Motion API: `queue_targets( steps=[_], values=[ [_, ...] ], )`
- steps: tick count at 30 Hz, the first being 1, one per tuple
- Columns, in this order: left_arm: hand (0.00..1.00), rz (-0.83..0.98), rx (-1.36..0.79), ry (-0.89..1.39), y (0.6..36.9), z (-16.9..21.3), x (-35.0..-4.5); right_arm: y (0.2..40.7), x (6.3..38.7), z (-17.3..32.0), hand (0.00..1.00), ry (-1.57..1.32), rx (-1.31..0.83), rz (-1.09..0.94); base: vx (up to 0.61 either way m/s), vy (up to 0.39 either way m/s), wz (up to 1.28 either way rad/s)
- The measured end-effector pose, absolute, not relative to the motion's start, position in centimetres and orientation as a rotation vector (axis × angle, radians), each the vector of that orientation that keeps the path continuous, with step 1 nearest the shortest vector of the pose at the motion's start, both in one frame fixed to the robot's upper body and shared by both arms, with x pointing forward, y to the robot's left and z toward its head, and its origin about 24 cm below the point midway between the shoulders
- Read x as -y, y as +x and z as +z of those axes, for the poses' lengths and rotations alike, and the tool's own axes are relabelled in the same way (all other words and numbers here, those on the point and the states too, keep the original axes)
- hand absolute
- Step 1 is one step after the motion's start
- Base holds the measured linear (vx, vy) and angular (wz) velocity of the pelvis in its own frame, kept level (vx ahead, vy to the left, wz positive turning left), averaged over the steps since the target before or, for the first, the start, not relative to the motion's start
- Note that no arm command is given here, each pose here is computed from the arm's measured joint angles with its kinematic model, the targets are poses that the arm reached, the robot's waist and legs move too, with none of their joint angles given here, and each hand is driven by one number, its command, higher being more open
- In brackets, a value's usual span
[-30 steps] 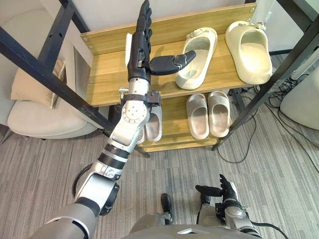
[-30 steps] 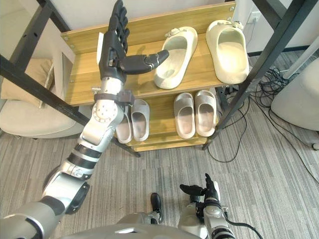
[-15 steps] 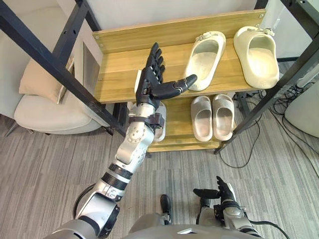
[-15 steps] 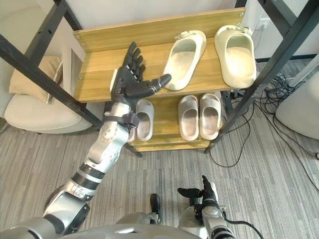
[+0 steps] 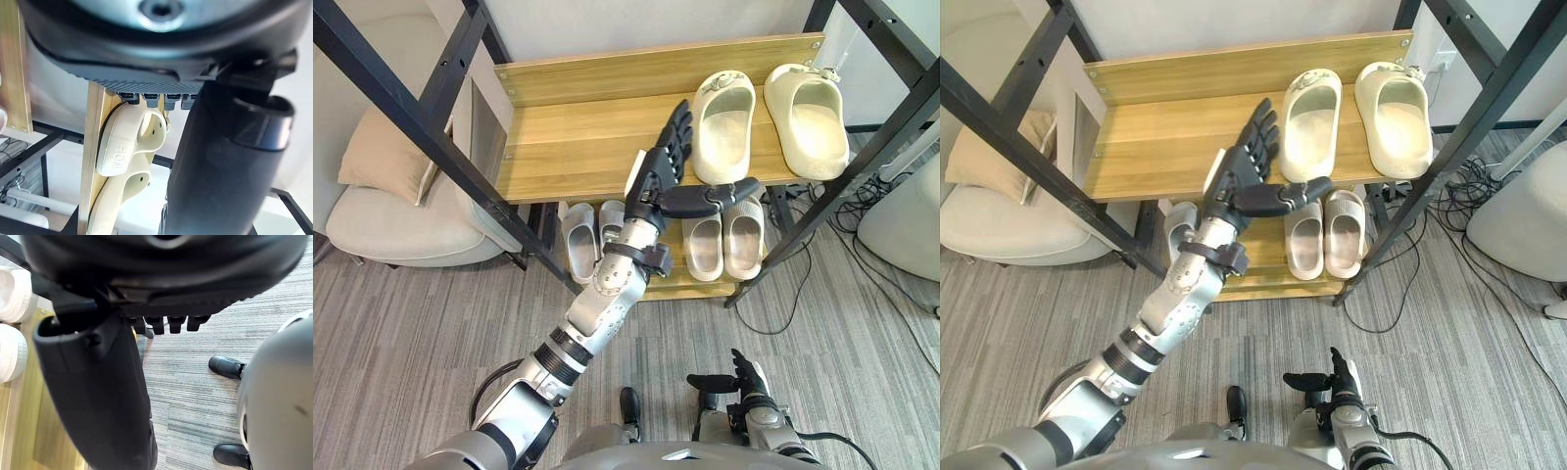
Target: Organize the slippers on the shoe rack
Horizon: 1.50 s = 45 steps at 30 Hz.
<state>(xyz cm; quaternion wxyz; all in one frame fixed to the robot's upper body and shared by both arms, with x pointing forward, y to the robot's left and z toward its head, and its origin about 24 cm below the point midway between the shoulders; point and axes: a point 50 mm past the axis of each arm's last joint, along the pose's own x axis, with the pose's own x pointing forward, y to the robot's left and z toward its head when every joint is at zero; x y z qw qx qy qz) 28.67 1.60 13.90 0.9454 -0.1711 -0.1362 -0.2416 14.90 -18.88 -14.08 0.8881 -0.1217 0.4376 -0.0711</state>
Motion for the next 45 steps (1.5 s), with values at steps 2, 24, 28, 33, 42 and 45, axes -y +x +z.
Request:
queue_targets(
  steps=[2, 24, 28, 33, 42, 45],
  values=[
    [1.0, -0.509, 0.259, -0.344, 28.5, 13.5, -1.1, 14.9, 18.8, -14.1, 1.0, -0.252, -0.909, -0.148, -0.02, 0.011, -0.04],
    [1.0, -0.485, 0.264, -0.311, 29.8, 13.8, -1.7, 14.9, 18.4, -14.1, 1.0, -0.241, -0.91, -0.147, -0.01, 0.005, -0.02],
    [1.0, -0.406, 0.282, -0.327, 30.5, 14.1, -3.8, 15.1, 18.4, -14.1, 1.0, -0.24, -0.905, -0.145, 0.0, 0.0, 0.03],
    [1.0, -0.332, 0.297, -0.328, 30.2, 13.8, -6.4, 15.1, 18.3, -14.1, 1.0, -0.241, -0.909, -0.141, -0.01, -0.001, 0.21],
    [1.0, -0.365, 0.363, -0.404, 26.8, 14.8, -7.2, 15.1, 17.2, -14.3, 1.0, -0.235, -0.925, -0.096, -0.03, 0.021, 0.16],
    [1.0, -0.518, 0.395, -0.456, 24.4, 15.6, -5.6, 14.7, 17.1, -14.6, 1.0, -0.241, -0.946, -0.083, -0.03, 0.012, 0.09]
  ],
)
